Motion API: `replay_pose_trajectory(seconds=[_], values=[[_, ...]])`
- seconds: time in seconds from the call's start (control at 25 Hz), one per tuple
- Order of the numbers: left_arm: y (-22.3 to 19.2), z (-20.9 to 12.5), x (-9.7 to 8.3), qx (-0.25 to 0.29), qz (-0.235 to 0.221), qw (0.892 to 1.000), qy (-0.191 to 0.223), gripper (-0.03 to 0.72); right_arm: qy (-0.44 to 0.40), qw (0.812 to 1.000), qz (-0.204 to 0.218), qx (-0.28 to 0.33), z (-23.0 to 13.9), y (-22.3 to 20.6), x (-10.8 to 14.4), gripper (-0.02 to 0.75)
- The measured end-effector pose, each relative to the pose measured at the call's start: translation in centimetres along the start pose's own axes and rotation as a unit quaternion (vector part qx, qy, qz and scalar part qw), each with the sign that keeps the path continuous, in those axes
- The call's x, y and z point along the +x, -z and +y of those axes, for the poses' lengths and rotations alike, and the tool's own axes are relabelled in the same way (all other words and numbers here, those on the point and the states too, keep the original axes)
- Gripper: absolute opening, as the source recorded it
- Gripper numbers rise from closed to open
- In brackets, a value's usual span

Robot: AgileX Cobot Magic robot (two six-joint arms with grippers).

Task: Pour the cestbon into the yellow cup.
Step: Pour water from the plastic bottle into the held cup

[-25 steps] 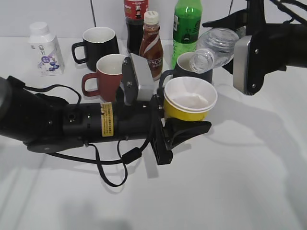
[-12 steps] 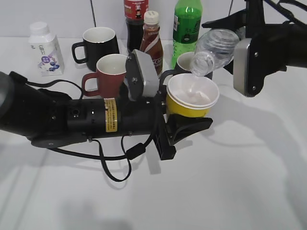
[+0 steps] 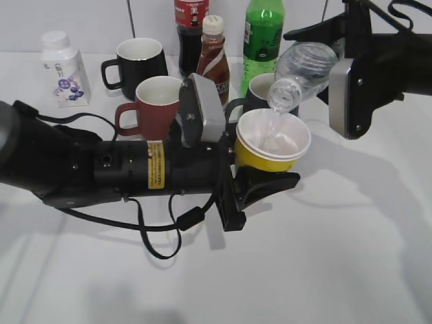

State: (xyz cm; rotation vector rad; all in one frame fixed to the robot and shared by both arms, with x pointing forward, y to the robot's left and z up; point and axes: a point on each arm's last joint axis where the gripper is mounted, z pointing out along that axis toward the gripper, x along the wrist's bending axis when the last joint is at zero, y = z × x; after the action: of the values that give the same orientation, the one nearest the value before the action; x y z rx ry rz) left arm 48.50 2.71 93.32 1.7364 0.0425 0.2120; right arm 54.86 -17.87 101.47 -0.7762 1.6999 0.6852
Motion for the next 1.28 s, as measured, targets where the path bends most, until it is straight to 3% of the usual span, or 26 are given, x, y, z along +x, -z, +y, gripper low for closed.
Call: replay_pose_trajectory(seconds=[1.28], values=[[0.01,-0.51,-0.23,0.028,-0.013,1.0,-0.002,0.383,0.04,0.999,0.001,0.001,-0.02,0.0,0.02,0.459]])
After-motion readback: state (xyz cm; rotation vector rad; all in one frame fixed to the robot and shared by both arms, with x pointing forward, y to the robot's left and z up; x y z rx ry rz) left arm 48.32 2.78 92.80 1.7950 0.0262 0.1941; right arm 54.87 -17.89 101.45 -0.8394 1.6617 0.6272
